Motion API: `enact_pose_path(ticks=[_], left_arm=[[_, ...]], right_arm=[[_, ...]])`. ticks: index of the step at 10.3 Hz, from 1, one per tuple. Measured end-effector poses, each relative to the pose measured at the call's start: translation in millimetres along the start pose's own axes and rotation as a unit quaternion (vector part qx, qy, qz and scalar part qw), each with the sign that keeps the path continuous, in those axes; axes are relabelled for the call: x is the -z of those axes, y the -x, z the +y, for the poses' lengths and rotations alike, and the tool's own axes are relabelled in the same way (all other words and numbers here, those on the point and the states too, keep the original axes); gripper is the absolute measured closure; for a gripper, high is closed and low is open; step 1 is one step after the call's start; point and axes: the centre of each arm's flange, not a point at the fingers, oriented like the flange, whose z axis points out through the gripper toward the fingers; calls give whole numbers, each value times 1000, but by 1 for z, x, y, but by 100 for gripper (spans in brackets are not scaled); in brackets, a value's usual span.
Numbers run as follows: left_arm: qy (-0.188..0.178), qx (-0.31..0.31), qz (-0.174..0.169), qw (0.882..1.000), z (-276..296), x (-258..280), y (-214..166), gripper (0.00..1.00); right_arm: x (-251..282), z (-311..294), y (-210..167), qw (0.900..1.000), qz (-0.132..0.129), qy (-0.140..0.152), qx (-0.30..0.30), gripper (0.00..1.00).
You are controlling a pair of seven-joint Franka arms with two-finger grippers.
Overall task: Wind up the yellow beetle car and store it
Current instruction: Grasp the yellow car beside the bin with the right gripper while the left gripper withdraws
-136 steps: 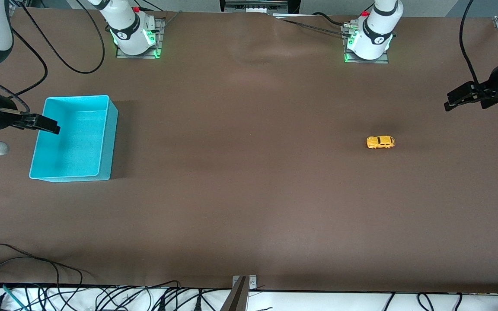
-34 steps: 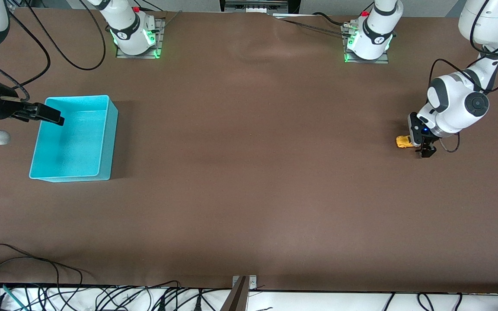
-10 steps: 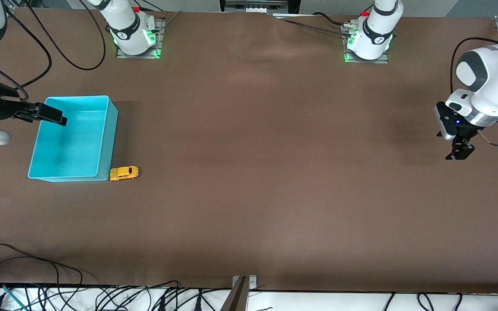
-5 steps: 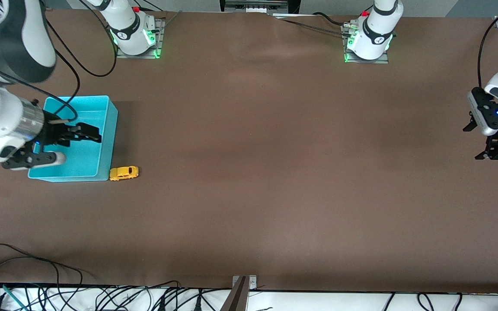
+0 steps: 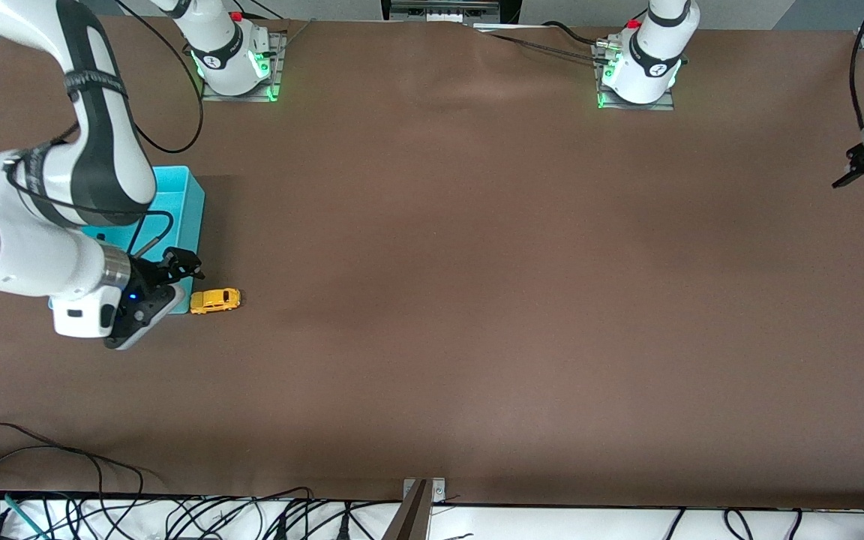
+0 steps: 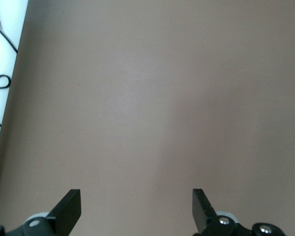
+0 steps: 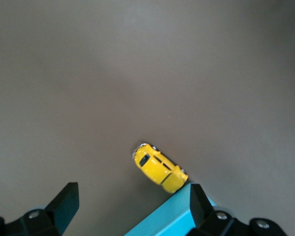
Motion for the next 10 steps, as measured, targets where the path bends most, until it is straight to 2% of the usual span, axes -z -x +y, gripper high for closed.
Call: enact_pose_path(ticks=[1, 2, 4, 7, 8, 10], left_arm=[[9, 25, -6, 1000, 5, 17, -2, 0], [13, 49, -12, 999, 9, 28, -6, 0], [28, 123, -21, 992, 16, 34, -20, 0], [46, 234, -36, 970, 31, 42, -48, 0], [50, 275, -43, 959, 37, 45, -62, 0], [51, 343, -54, 936, 48, 52, -86, 0]], right_arm=[[-24, 10, -1, 998, -3, -1, 70, 0], [-45, 18, -2, 991, -1, 3, 137, 0], [-75, 29, -6, 970, 1, 12, 242, 0], [-90, 34, -3, 944, -3, 8, 328, 0], [-97, 35, 2, 939, -6, 2, 344, 0], [-117, 42, 24, 937, -12, -17, 348, 0]])
